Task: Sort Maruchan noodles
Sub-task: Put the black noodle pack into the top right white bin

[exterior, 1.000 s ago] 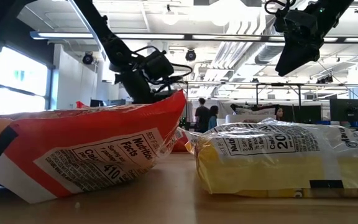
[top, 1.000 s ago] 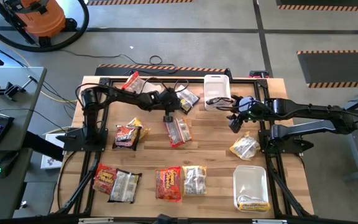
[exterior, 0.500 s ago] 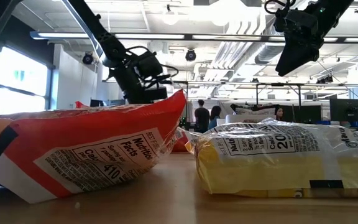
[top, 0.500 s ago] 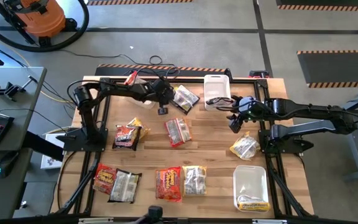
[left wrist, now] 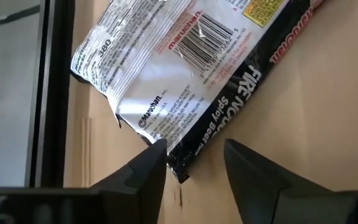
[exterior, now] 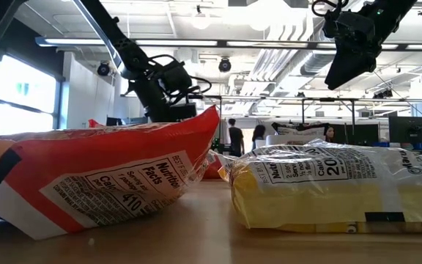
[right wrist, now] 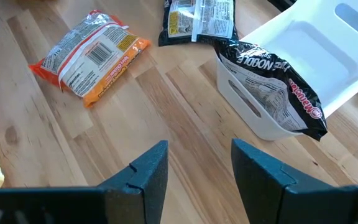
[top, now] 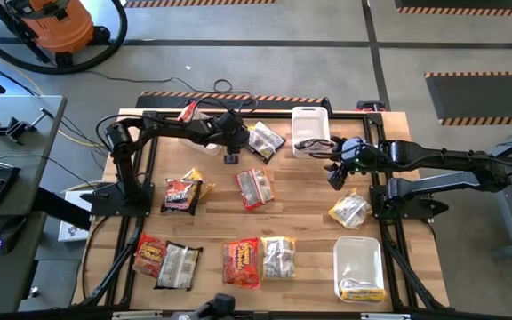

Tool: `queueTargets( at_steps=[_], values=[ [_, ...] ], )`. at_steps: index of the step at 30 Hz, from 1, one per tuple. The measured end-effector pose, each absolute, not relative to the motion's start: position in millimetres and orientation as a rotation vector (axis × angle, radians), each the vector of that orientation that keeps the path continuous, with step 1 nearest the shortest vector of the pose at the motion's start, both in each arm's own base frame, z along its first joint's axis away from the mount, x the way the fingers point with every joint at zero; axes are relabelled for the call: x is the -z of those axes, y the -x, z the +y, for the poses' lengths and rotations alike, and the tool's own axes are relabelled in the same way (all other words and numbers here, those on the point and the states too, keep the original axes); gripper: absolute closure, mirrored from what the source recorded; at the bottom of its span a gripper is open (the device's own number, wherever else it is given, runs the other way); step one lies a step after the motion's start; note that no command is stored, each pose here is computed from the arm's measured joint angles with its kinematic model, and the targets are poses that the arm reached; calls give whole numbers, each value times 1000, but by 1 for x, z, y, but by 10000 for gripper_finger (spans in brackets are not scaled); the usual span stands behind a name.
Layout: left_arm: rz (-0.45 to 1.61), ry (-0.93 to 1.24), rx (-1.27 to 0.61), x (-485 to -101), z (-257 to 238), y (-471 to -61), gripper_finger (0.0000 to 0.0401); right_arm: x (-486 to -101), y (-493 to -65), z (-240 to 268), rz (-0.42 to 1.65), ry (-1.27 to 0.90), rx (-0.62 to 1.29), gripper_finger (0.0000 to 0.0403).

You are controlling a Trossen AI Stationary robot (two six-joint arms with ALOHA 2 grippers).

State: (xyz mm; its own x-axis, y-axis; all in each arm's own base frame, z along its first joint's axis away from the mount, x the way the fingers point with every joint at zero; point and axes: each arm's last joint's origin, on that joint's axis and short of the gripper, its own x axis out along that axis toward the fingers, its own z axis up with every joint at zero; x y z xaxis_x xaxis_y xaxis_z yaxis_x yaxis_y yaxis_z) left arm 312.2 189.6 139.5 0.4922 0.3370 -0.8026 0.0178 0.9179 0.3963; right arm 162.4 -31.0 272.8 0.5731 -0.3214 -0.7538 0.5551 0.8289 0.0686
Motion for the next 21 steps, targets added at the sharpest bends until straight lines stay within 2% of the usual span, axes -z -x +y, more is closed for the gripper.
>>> queueTargets(
  at_steps=[6, 11, 16, 21],
  values=[
    [1013, -403, -197, -154, 184, -316, 247, -273, -162, -31, 810, -314, 524, 244],
    [928, -328, -141, -174, 182, -325, 254, -273, -162, -31, 812, -303, 519, 244],
    [982, -297, -133, -169, 191, -317, 309, -273, -163, -31, 810, -293, 514, 244],
    [947, -217, -142, -172, 205, -310, 362, -273, -163, -31, 808, -290, 511, 244]
  ],
)
